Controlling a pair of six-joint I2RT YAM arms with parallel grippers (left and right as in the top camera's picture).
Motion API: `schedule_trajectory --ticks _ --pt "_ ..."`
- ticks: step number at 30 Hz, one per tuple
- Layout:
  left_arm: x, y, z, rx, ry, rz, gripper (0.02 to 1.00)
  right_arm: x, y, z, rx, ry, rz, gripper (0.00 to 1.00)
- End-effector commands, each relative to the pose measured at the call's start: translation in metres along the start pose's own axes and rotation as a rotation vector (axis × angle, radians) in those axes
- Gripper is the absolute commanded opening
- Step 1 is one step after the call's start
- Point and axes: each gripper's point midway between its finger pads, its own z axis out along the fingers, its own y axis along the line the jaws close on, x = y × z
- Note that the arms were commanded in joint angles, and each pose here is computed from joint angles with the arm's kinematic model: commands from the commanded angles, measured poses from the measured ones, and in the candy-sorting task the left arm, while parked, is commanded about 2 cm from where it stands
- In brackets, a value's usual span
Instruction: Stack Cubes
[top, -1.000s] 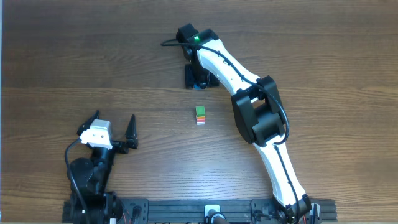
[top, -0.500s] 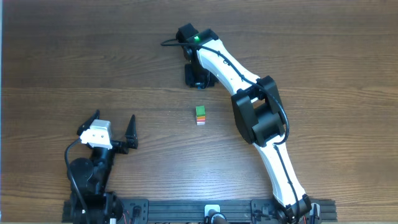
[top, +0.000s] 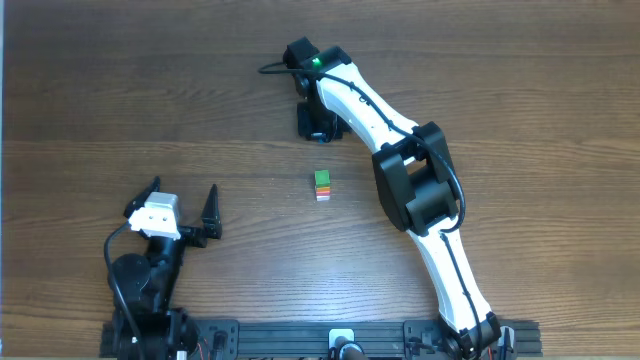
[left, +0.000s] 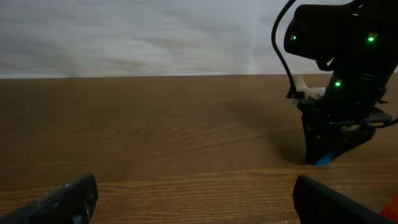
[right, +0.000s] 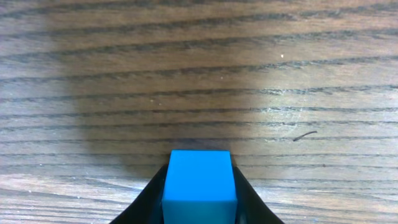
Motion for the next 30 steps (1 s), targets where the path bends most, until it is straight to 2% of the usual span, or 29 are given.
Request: schedule_trajectory --ticks 1,16,22,30 --pt "0.001 -0.003 0.0 0.013 -0.001 0.015 1.0 0.004 -0.007 0.006 0.026 0.029 0.008 0.207" --pt "0.001 -0.003 0.0 0.013 -0.001 0.015 1.0 -0.008 -0.006 -0.057 0.04 -0.016 -0.009 0.196" --pt "0.001 -0.003 0.0 0.013 -0.001 0.015 1.0 0.0 -0.007 -0.102 0.072 -0.05 -0.029 0.198" --pt "0.001 -0.003 0.0 0.013 -0.001 0.015 1.0 0.025 -0.001 -0.168 0.062 -0.137 -0.067 0.2"
